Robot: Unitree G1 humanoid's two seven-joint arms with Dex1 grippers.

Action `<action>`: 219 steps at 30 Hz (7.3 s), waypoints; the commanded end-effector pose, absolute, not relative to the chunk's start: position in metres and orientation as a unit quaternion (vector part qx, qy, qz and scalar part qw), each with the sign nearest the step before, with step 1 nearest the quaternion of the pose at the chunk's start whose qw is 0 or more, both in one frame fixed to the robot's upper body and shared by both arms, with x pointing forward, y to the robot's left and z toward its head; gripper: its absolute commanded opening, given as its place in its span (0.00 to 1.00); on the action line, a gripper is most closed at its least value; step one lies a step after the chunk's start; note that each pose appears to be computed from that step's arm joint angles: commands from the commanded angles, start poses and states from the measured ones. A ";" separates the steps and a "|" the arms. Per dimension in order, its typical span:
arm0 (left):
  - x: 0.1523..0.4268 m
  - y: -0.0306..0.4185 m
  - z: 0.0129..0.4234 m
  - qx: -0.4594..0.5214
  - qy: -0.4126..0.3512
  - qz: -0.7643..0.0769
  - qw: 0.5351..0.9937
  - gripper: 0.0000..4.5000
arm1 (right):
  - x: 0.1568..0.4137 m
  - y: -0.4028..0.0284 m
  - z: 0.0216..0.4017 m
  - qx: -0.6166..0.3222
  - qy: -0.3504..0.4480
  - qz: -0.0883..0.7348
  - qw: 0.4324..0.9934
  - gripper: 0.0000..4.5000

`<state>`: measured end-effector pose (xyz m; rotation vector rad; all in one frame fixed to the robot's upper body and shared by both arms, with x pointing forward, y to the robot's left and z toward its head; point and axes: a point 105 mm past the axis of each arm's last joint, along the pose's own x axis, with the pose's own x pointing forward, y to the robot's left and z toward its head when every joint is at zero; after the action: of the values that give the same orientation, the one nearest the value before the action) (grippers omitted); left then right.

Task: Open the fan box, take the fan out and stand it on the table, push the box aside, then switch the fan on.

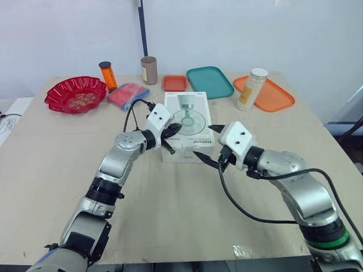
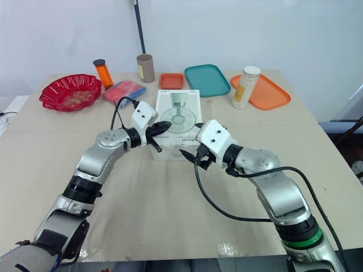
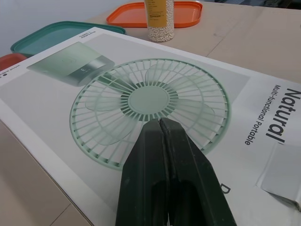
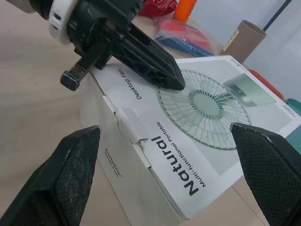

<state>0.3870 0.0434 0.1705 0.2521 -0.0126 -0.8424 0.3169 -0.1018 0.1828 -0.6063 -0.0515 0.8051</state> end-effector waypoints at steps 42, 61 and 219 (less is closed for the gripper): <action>0.385 0.037 0.168 0.124 -0.014 -0.411 0.903 0.01 | 0.329 -0.089 0.203 -0.272 -0.052 0.399 0.874 1.00; 0.384 0.035 0.167 0.128 -0.016 -0.412 0.902 0.01 | 0.342 -0.093 0.191 -0.283 -0.041 0.376 0.881 1.00; 0.372 0.054 0.189 0.123 -0.012 -0.395 0.910 0.01 | 0.281 -0.128 0.159 -0.055 0.106 0.500 0.858 1.00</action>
<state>0.3745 0.0548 0.1693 0.2477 0.0465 -0.8169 0.2841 -0.1272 0.1427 -0.1024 0.2843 1.0397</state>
